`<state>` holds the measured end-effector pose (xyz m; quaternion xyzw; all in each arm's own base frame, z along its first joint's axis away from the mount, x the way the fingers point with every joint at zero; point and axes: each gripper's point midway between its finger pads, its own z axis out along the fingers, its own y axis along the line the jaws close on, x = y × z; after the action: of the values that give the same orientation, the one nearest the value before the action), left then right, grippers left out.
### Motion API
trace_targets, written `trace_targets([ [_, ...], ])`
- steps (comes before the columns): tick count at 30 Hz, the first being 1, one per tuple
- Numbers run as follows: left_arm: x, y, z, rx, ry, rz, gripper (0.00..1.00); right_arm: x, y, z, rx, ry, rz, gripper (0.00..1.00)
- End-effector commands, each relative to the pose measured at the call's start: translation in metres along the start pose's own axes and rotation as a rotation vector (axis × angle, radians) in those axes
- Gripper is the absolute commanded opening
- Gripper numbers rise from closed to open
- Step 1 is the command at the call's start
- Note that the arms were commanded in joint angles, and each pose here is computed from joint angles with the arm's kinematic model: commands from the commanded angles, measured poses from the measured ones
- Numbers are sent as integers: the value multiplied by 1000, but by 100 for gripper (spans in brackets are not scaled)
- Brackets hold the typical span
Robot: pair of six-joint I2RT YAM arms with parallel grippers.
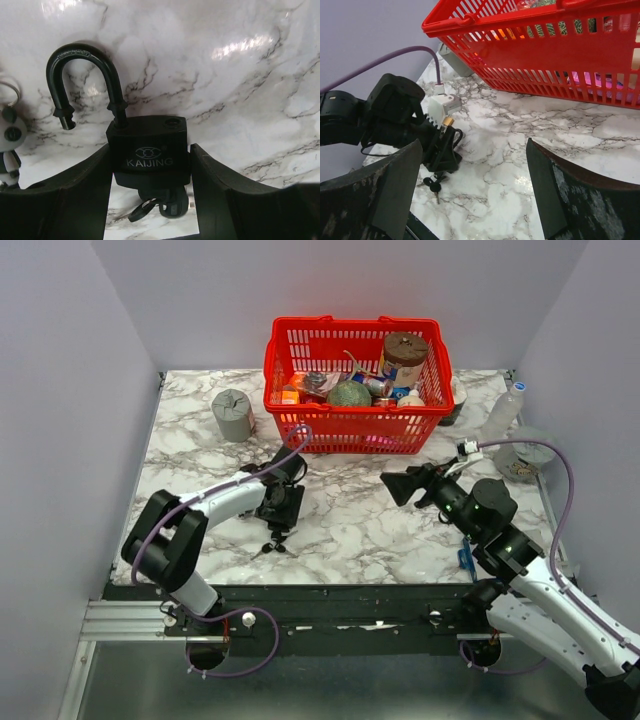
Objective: Unlock with the key
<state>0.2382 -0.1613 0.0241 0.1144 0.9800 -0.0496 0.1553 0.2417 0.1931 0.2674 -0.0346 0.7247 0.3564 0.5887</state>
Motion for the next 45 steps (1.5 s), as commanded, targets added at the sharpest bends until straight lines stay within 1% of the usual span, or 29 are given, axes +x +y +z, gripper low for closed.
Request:
trace_targets([
  [1,-36,7,12,-42,-37,44,0,-3,-10,-5,41,-21,-29,93],
  [6,-47,22,22,-85,-17,56,0,-3,-19,-12,81,-23,-53,94],
  [11,-57,36,32,-103,-3,44,0,-5,-19,-14,82,-34,-56,95],
  [17,-66,36,37,-101,4,62,0,0,-21,-10,91,-14,-56,95],
  [21,-70,47,39,-116,6,32,0,2,-21,-9,90,-9,-53,95],
  [29,-72,47,43,-109,15,27,1,3,-22,-10,89,-5,-49,96],
  [30,-73,47,43,-108,12,26,5,4,-21,-10,85,-3,-49,96],
  [31,-74,47,41,-109,6,26,16,4,-22,-10,87,-4,-49,96],
  [33,-77,47,39,-106,-6,24,30,4,-22,-10,89,-5,-47,96],
  [34,-78,47,36,-107,-17,25,41,4,-22,-11,89,-5,-44,96],
  [36,-82,48,33,-110,-38,21,48,4,-22,-11,89,-7,-44,96],
  [37,-83,48,30,-109,-47,23,55,4,-22,-11,91,-8,-44,96],
  [39,-86,47,28,-108,-62,19,62,4,-22,-11,91,-7,-42,96],
  [40,-88,46,25,-103,-71,19,68,4,-23,-10,93,-6,-43,96],
  [43,-93,45,19,-94,-96,21,78,6,-25,-10,102,0,-44,96],
  [45,-97,42,16,-77,-116,20,83,6,-25,-10,105,-4,-44,96],
])
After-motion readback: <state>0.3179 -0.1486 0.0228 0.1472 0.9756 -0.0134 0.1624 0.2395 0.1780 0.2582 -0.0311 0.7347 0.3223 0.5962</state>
